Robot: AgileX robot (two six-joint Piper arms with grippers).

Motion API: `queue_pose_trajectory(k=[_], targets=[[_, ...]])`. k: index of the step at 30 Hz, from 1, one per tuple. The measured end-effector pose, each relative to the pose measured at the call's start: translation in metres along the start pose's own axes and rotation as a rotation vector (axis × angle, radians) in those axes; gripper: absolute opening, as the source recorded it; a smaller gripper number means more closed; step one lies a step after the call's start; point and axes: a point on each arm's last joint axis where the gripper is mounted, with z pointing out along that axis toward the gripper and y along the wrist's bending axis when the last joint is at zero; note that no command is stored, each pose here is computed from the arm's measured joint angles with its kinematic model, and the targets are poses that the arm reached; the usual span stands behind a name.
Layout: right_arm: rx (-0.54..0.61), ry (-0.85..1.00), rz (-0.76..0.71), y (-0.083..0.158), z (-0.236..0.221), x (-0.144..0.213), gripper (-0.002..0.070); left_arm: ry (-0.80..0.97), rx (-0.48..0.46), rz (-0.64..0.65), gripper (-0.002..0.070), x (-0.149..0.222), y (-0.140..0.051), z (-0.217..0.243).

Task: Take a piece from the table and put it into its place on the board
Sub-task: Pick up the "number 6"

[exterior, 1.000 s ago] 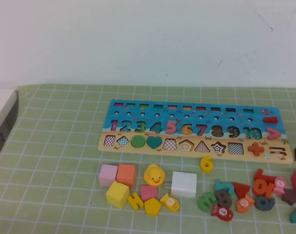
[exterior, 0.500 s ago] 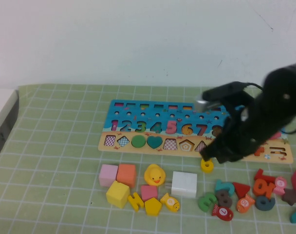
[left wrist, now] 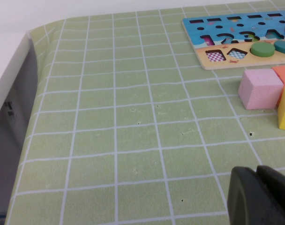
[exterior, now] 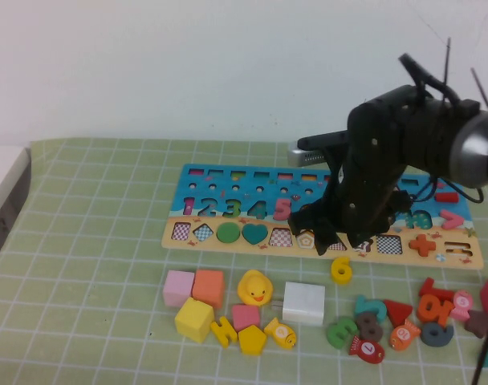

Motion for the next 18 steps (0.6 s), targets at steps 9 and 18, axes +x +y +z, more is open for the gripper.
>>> queue_pose_trajectory(k=[9, 18], targets=[[0.035, 0.088, 0.120, -0.021, 0.021, -0.010, 0.0412, 0.000, 0.000, 0.000, -0.0002, 0.000, 0.000, 0.000], [-0.046, 0.184, 0.190, -0.014, 0.050, -0.004, 0.0395, 0.000, 0.000, 0.000, -0.0002, 0.000, 0.000, 0.000]])
